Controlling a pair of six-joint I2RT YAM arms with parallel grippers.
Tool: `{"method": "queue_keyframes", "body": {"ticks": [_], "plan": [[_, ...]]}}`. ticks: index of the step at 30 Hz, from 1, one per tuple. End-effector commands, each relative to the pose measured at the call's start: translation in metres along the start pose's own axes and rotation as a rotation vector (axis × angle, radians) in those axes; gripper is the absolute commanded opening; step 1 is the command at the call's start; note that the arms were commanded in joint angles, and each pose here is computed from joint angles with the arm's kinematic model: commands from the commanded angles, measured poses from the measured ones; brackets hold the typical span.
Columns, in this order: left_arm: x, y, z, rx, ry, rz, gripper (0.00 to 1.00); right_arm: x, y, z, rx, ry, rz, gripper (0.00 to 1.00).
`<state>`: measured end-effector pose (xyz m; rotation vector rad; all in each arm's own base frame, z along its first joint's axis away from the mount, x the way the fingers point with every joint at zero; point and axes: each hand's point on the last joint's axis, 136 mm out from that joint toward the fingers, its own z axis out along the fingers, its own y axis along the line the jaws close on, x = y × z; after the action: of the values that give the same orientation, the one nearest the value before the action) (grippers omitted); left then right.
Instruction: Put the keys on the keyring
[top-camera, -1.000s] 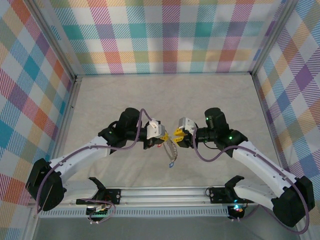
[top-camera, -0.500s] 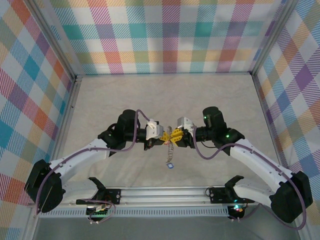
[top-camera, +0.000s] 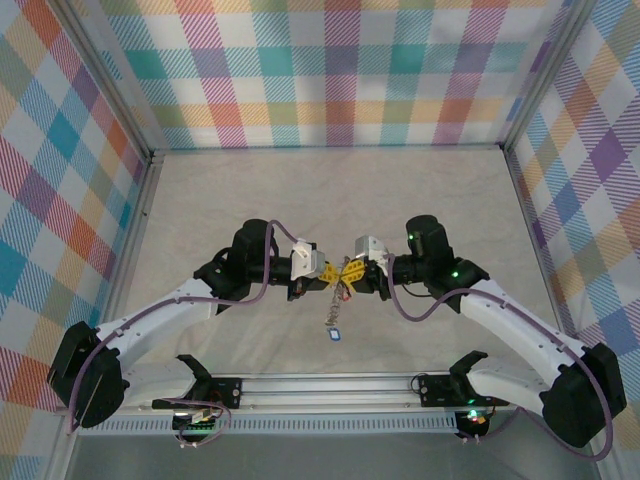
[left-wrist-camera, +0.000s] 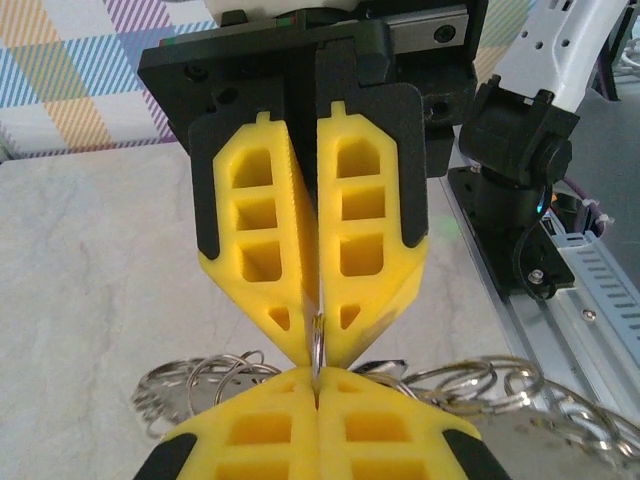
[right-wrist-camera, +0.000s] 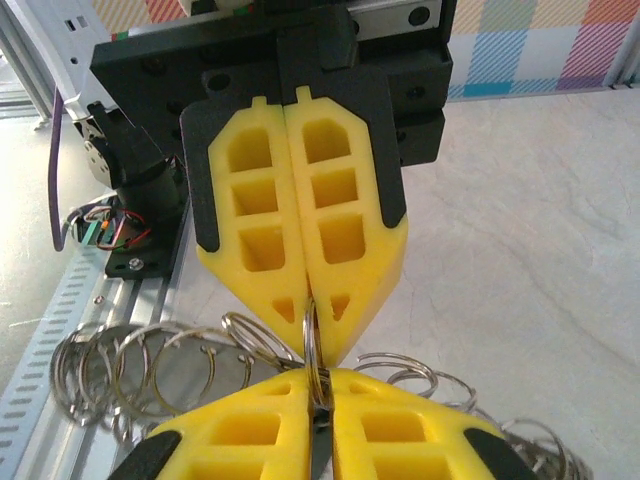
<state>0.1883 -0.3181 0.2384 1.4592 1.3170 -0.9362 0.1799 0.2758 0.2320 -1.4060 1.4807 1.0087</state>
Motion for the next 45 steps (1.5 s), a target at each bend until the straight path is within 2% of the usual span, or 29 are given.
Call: {"method": "queue_keyframes", "body": {"ticks": [1,6,10,14,17,21,41,45], "plan": [[-0.018,-0.004,-0.005,0.021,-0.065,0.047,0.00,-0.015,0.002,-0.004,-0.011,-0.052,-0.042,0.11],[-0.013,-0.003,-0.004,0.028,-0.013,0.020,0.08,-0.015,0.005,-0.004,-0.024,-0.035,-0.050,0.00],[0.000,0.012,-0.003,-0.037,0.093,-0.034,0.11,-0.005,0.001,-0.003,-0.002,0.052,-0.052,0.00],[0.013,0.013,-0.002,-0.036,0.174,-0.044,0.11,0.002,-0.001,-0.003,0.022,0.144,-0.060,0.00],[0.011,0.015,-0.001,-0.044,0.176,-0.044,0.08,0.005,-0.001,-0.002,0.025,0.207,-0.068,0.00],[0.011,0.015,0.003,-0.026,0.180,-0.046,0.09,0.008,0.000,0.001,0.020,0.252,-0.082,0.00],[0.001,0.006,0.011,0.044,0.115,-0.039,0.14,0.010,-0.001,0.009,-0.009,0.258,-0.068,0.00],[0.004,0.005,0.012,0.050,0.132,-0.043,0.12,0.009,-0.001,0.008,0.003,0.249,-0.071,0.00]]}}
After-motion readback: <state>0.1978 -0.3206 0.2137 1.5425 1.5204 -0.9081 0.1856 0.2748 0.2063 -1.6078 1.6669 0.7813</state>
